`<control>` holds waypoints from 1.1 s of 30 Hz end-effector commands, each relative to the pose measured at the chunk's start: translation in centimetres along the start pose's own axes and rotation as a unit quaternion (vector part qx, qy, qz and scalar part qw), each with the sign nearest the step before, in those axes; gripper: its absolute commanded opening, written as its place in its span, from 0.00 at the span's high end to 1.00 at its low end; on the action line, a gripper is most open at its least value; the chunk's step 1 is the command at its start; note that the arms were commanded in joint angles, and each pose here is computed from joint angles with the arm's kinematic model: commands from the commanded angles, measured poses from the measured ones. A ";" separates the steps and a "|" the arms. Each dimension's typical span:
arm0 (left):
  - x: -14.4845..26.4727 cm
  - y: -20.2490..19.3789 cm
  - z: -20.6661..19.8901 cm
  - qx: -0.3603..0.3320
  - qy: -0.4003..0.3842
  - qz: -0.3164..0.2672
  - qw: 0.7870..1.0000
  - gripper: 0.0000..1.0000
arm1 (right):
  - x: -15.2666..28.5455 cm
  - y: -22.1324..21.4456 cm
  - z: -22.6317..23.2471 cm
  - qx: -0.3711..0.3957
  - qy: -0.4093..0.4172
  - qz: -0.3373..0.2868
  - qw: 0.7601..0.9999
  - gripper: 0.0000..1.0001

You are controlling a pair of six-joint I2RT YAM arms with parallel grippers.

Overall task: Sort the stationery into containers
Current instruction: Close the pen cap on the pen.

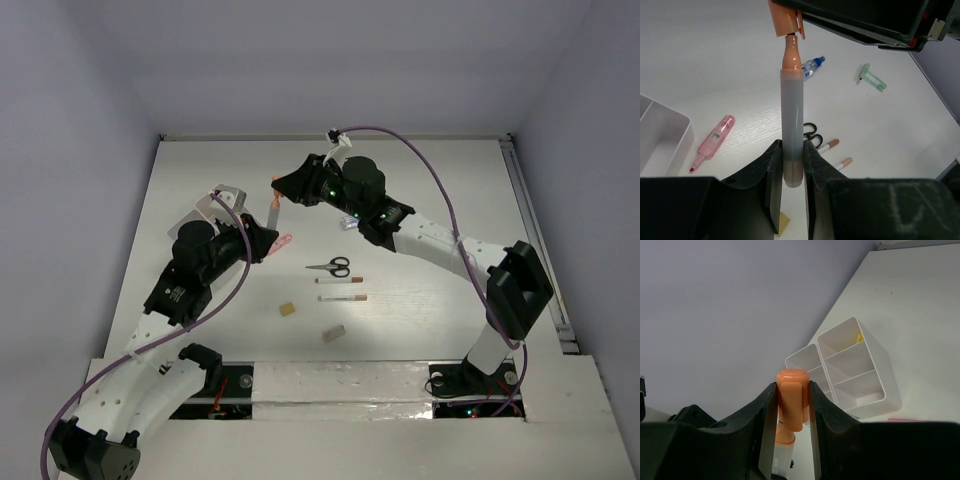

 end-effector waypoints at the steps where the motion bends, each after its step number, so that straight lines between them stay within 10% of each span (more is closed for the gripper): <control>1: 0.1 1.3 -0.2 -0.012 -0.006 -0.032 0.999 1.00 | 0.1 1.5 3.1 0.015 0.042 -0.030 0.999 0.77; 33: 1.1 2.3 0.0 -0.013 0.011 -0.064 0.998 1.00 | 2.4 -1.9 4.3 -0.046 0.075 -0.074 0.993 0.77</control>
Point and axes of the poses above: each gripper's point midway between its finger pads, its own x axis back along the fingers, its own z axis along the line the jaws close on, y = z × x, the point moved 4 cm from there along x, back along the fingers, and after that the axes turned 8 degrees about -x, right-handed, at the moved point
